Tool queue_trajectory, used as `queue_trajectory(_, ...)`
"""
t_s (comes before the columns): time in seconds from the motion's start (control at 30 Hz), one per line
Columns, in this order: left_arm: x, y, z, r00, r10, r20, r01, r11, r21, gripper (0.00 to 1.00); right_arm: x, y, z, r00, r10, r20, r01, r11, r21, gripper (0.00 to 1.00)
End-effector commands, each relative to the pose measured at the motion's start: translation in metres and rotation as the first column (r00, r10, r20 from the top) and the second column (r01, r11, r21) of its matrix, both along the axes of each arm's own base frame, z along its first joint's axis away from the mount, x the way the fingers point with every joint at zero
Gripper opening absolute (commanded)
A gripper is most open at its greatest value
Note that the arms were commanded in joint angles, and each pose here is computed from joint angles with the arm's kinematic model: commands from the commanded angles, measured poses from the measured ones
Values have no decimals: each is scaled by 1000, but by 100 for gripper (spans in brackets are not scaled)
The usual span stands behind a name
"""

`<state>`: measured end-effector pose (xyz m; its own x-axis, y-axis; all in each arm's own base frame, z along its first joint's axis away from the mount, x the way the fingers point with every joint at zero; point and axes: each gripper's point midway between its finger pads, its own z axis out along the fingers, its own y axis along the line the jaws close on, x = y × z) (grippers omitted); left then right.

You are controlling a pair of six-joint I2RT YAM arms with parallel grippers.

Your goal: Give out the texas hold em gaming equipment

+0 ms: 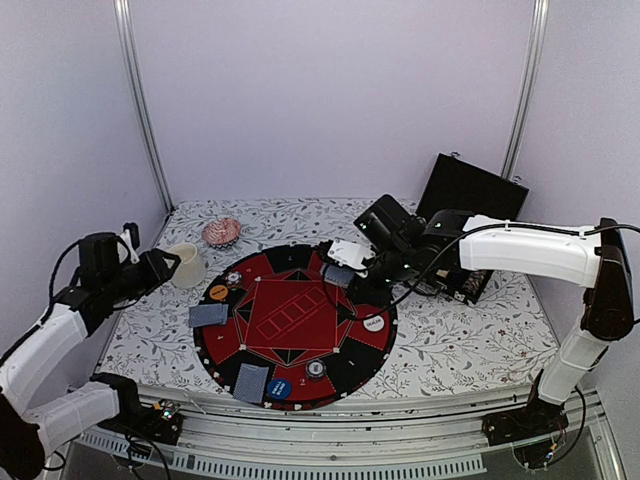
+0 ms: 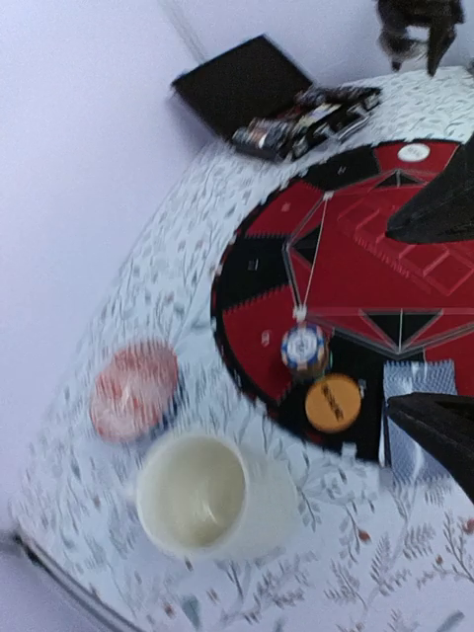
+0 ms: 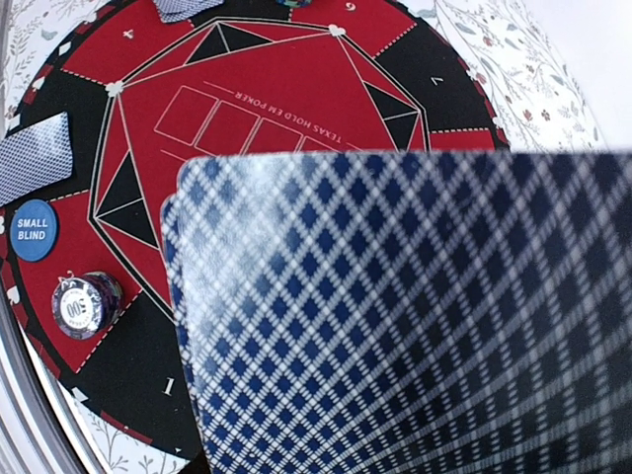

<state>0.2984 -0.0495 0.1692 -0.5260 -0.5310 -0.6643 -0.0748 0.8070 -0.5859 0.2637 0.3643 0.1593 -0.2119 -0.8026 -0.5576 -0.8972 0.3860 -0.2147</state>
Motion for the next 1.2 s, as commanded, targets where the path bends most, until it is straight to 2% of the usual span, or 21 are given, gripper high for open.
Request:
queue_trajectory(0.0, -11, -72, 55, 945, -294, 143, 279, 953, 114, 54, -6, 20, 23, 997, 46, 55, -48, 998, 31, 40)
queue_trajectory(0.13, -37, -161, 67, 796, -587, 148, 573, 809, 128, 57, -11, 33, 28, 995, 77, 67, -80, 996, 48, 40)
queue_trajectory(0.23, -52, -211, 65, 691, -707, 151, 694, 707, 135, 63, -18, 40, 26, 993, 102, 61, -106, 993, 53, 40)
queue_trajectory(0.3, -62, -238, 72, 611, -767, 195, 761, 637, 124, 71, -21, 41, 24, 993, 109, 56, -111, 993, 47, 40)
queue_trajectory(0.33, -63, -247, 75, 592, -777, 215, 775, 622, 114, 74, -21, 42, 22, 993, 109, 53, -112, 993, 44, 40)
queue_trajectory(0.4, -61, -259, 81, 587, -767, 260, 780, 622, 73, 79, -24, 43, 22, 992, 114, 48, -116, 992, 47, 40)
queue_trajectory(0.57, -52, -271, 86, 594, -730, 336, 777, 630, -5, 80, -27, 46, 23, 991, 125, 48, -128, 990, 59, 40)
queue_trajectory(0.8, -39, -280, 68, 622, -728, 289, 763, 646, -15, 76, -30, 50, 27, 989, 141, 49, -144, 986, 78, 40)
queue_trajectory(1.07, -34, -284, 54, 625, -738, 253, 762, 648, 7, 73, -30, 55, 30, 988, 146, 51, -150, 985, 90, 40)
queue_trajectory(1.17, -32, -291, 52, 609, -754, 246, 776, 630, 9, 73, -30, 57, 29, 987, 152, 51, -156, 984, 87, 40)
